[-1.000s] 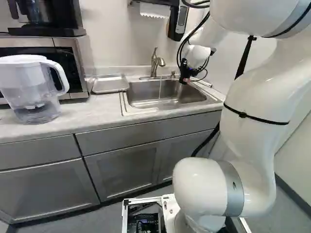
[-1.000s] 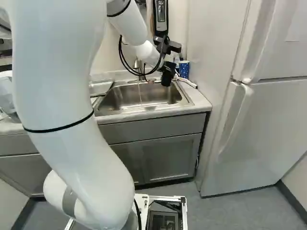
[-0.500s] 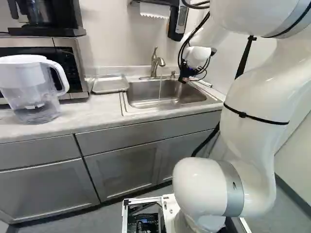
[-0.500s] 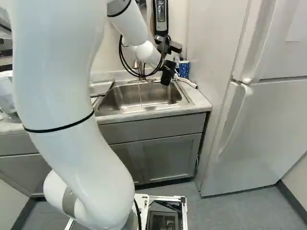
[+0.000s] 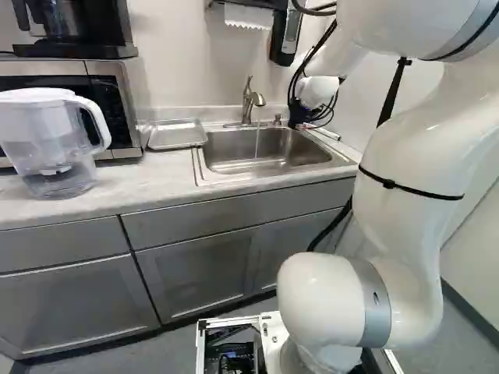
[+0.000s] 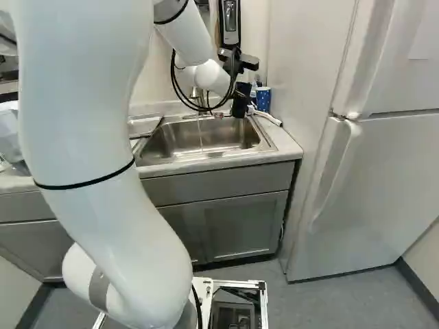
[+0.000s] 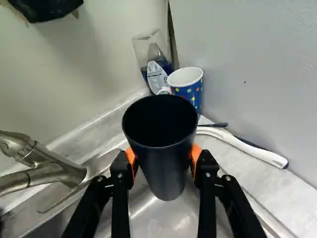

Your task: Rinse the cup and place it in the tray

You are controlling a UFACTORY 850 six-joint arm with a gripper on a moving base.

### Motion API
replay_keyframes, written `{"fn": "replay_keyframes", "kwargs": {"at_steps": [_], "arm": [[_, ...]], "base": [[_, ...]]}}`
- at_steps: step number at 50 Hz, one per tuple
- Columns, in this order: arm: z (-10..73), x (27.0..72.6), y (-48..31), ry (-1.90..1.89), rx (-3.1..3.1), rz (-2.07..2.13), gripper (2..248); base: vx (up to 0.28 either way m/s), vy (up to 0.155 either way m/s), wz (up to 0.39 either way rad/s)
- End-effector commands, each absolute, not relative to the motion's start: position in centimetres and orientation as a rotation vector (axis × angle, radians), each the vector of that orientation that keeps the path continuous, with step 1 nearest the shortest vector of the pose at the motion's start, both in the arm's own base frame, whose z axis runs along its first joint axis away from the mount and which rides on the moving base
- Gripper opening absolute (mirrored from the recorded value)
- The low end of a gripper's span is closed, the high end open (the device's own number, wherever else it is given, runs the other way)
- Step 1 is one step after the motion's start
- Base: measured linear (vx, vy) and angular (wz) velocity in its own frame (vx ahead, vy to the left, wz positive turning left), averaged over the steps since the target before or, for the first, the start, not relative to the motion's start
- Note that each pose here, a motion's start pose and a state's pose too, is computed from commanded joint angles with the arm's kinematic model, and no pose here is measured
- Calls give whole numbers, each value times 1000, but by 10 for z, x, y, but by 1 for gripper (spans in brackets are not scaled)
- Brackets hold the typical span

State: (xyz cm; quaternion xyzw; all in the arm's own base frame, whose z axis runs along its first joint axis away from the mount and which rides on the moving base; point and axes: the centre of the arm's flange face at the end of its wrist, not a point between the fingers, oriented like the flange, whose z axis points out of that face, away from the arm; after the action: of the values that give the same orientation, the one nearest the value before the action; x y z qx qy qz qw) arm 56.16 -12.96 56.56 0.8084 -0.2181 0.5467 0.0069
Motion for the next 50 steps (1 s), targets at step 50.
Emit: {"fn": "replay_keyframes", "kwargs": {"at_steps": [50], "arm": [[568, 564, -128, -280, 2507, 1690, 124]], "base": [[0, 0, 0]]}}
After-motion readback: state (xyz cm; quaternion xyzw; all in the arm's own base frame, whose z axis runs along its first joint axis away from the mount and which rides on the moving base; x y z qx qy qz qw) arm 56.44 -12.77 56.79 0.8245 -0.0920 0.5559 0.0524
